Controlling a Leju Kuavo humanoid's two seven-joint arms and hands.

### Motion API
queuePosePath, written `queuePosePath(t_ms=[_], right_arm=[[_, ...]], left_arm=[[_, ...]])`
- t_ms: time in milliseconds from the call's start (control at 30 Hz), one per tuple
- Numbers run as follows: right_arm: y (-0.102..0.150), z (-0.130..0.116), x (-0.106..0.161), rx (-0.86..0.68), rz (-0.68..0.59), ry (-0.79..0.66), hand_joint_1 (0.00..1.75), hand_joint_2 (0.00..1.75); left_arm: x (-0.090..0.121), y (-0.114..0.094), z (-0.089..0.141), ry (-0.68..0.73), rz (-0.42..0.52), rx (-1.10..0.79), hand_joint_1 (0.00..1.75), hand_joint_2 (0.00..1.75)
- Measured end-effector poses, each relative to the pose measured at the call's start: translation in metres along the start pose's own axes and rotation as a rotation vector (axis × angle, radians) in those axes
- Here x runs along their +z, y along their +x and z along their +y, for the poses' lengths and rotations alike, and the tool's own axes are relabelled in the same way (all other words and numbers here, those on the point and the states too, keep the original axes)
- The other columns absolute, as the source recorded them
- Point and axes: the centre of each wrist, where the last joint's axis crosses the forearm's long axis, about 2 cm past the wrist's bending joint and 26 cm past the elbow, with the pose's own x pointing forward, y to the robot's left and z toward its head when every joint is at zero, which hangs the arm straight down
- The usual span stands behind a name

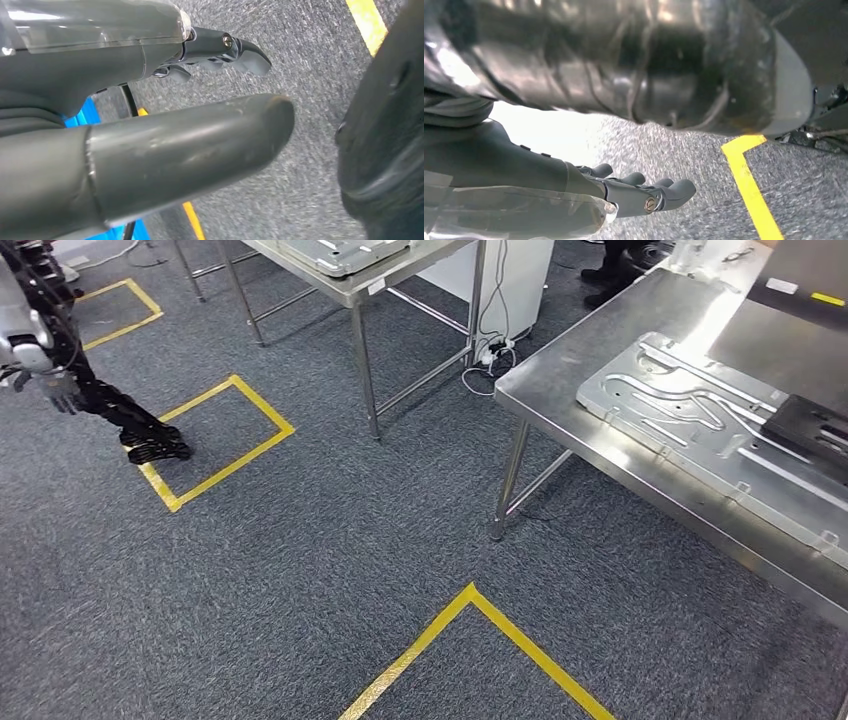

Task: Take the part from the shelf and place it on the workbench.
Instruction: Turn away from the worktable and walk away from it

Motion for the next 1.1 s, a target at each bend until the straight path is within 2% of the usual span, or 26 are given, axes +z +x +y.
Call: queuePosePath(t_ms=[533,1100], right_arm=[[0.003,-0.001,0.0,0.001,-0.005,0.0,0.0,0.0],[0.0,0.004,0.0,0.021,-0.004,0.016,0.0,0.0]], left_arm=[[0.0,0.0,-0.001,-0.002,0.001,-0.002,0.0,0.0],[-0.003,0.009,-0.002,-0.037,-0.016,-0.105,0.0,0.0]])
